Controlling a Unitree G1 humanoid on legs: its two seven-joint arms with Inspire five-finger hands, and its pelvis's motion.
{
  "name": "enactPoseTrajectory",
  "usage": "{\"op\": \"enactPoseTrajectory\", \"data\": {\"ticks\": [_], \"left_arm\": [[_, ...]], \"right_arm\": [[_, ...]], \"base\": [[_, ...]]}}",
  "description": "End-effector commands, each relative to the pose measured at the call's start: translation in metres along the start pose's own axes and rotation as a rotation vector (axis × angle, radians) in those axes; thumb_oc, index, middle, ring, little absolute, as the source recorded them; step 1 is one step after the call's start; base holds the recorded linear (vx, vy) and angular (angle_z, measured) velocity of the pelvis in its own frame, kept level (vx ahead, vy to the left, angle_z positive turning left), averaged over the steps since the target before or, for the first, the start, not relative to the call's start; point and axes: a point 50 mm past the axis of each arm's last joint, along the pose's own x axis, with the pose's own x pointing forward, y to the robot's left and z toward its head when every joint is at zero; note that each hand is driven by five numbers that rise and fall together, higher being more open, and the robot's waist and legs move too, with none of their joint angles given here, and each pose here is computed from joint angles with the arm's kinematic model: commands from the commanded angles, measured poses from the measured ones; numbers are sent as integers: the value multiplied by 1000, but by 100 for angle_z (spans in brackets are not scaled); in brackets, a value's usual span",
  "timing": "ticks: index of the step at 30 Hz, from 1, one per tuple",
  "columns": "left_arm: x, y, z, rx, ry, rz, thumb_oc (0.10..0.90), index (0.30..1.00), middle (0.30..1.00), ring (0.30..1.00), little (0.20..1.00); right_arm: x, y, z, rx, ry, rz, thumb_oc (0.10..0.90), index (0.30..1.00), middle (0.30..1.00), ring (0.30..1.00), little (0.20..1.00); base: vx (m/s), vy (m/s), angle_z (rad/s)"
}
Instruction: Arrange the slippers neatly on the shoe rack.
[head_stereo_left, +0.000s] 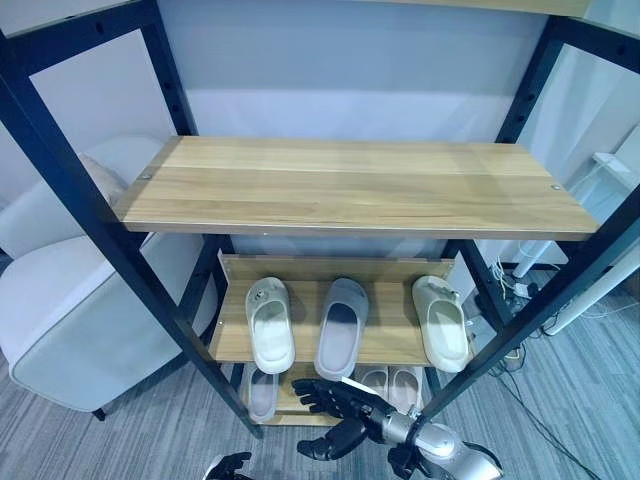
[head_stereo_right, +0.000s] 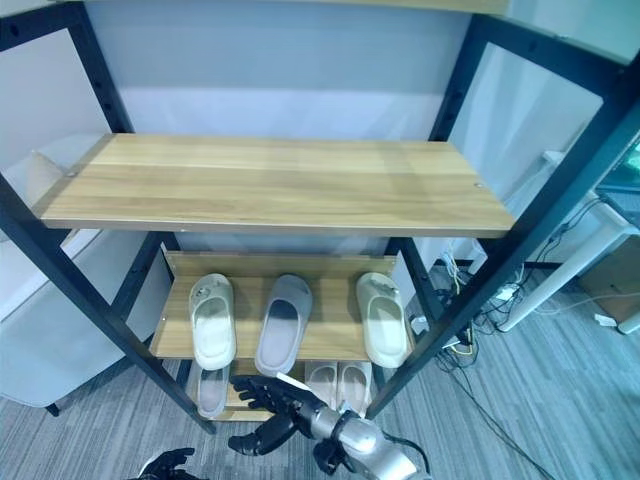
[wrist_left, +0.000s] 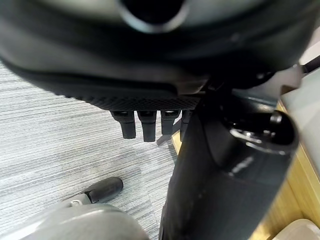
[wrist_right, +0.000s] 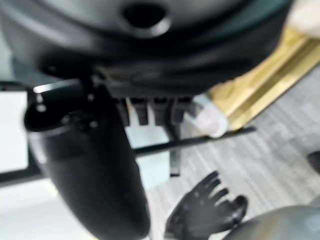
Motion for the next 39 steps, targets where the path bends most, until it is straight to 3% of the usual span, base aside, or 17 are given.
{"op": "enactPoseTrajectory", "data": {"ticks": [1,9,15,17,19,21,30,39], "left_arm": [[1,-10,-2,63,32,-24,800,900,900,900,900],[1,-13,-2,73,32,-31,800,900,900,900,900],[-2,-13,-13,59,64,-30,800,900,900,900,900],[-3,-14,-16,50,70,-26,800,900,900,900,900],[-3,-15,-18,46,76,-26,800,900,900,900,900],[-3,-17,-18,47,75,-28,800,900,900,900,900],[-3,-19,-13,98,44,-25,800,900,900,900,900],[-2,-19,-10,114,28,-23,800,900,900,900,900]], "right_arm": [[12,6,64,-32,-285,83,800,900,900,900,900],[5,1,97,-73,-422,64,800,900,900,900,900],[-22,-5,139,-176,-627,14,800,900,900,900,900],[-27,-12,146,-237,-659,-61,800,900,900,900,900],[-43,-20,160,-451,-713,-216,800,900,900,900,900],[-52,-28,163,-622,-704,-345,800,900,900,900,900],[-61,-62,165,-1060,-565,-711,800,900,900,900,900],[-56,-83,162,-1120,-476,-836,800,900,900,900,900]], "base": [[2,4,3],[6,-1,2],[29,-2,0],[16,3,0],[40,5,0],[24,0,0],[23,-2,1],[11,2,1]]}}
